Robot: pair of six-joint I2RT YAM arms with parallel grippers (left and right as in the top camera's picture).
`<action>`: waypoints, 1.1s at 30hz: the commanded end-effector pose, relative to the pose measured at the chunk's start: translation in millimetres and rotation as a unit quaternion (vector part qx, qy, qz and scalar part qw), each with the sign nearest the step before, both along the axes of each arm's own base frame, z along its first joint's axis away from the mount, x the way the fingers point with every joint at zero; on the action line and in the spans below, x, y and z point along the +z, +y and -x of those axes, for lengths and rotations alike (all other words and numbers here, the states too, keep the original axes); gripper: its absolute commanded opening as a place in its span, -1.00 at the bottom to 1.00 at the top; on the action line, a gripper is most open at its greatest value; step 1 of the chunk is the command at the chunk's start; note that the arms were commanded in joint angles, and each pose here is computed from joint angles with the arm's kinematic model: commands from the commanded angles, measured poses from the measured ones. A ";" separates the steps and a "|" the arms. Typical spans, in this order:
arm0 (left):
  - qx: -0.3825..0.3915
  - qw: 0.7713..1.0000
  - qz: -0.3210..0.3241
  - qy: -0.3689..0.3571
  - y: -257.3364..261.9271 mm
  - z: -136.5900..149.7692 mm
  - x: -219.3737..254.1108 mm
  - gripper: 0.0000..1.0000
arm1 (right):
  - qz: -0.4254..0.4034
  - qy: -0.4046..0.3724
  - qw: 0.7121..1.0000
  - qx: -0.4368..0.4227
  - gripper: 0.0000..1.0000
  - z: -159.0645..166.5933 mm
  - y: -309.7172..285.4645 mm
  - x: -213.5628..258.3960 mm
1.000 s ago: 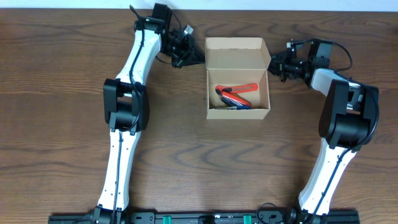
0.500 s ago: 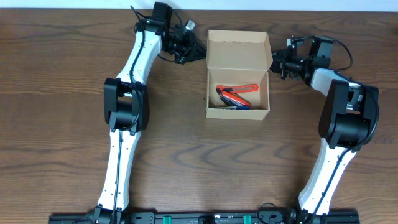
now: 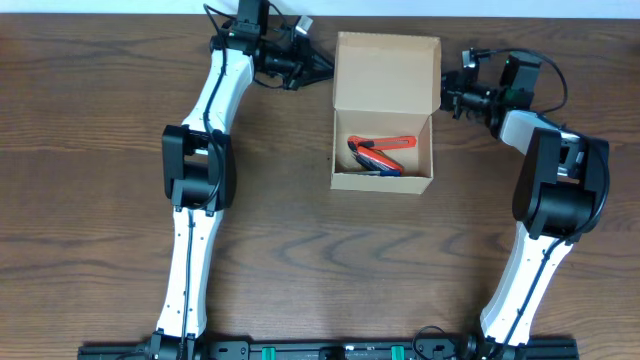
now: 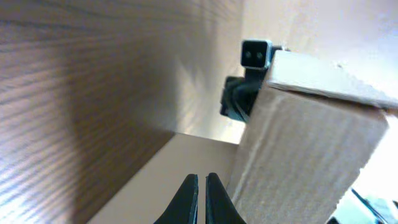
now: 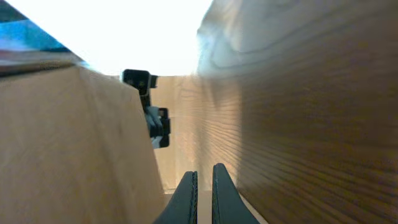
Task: Pack container
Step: 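Swing the lid forward and down over the box with both grippers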
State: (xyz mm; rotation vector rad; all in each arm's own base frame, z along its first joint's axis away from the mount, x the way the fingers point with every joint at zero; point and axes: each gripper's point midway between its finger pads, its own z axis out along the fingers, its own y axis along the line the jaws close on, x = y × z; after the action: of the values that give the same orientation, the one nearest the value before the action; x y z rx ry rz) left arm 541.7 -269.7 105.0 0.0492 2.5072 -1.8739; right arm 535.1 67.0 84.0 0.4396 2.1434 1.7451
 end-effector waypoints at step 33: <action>-0.101 0.993 -0.042 -0.038 22.2 107.1 97.2 -0.88 | -0.074 -0.089 0.979 0.169 -0.97 58.6 41.8 115.8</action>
State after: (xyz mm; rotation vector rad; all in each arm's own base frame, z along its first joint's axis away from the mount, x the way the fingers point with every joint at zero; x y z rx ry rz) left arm 440.9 -249.4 201.7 0.2077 2.6701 -1.8443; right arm 485.4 100.2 202.1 -0.0386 2.0290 2.0267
